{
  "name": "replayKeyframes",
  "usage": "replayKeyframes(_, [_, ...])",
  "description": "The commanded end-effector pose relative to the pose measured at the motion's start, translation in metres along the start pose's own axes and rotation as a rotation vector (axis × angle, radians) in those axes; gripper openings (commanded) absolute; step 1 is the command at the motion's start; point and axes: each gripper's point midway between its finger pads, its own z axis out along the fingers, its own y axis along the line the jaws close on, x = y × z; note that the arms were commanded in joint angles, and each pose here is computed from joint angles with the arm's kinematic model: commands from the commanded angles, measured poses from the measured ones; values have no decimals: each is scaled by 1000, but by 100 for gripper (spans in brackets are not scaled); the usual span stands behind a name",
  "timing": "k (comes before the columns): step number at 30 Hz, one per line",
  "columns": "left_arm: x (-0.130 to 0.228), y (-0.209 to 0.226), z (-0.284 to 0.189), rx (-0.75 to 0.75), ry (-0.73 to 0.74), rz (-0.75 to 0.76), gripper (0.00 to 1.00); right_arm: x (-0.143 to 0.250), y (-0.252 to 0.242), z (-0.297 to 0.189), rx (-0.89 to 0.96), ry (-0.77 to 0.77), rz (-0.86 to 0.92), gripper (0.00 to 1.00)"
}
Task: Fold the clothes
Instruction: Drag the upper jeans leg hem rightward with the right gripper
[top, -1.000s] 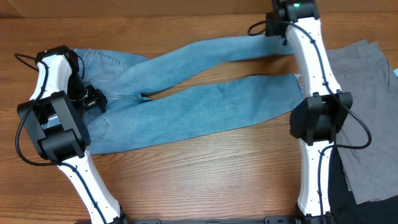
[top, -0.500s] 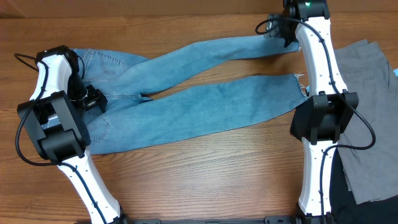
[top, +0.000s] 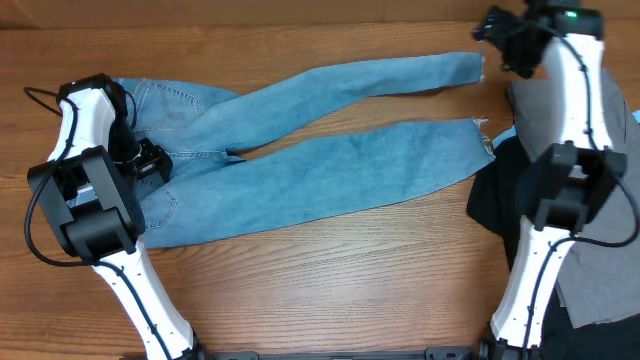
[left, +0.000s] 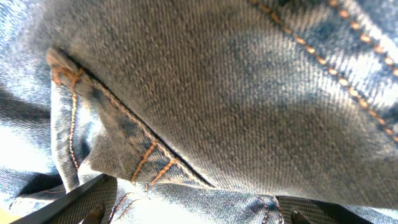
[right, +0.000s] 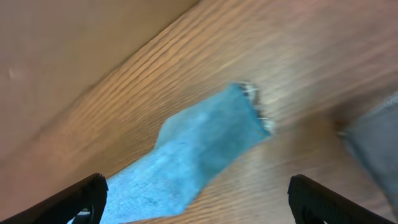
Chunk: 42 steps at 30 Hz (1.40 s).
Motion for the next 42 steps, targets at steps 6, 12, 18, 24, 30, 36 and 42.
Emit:
replayKeyframes(6, [5,-2,7,11,29,5,86,50,39,28,-249,260,181,80])
replayKeyframes(12, [7,-1,6,5,41,7,87,66,23,44,-111,291,334,78])
replayKeyframes(18, [7,-1,6,6,40,6,87,68,12,49,-56,285,375,92])
replayKeyframes(24, [8,-1,6,7,45,7,87,74,4,66,-37,303,413,92])
replayKeyframes(30, [9,-1,6,7,47,10,92,67,7,68,-56,278,406,93])
replayKeyframes(36, [9,-1,6,7,47,11,97,74,-4,78,-18,281,436,92])
replayKeyframes(42, [10,0,6,6,50,15,97,83,-10,96,-36,296,471,92])
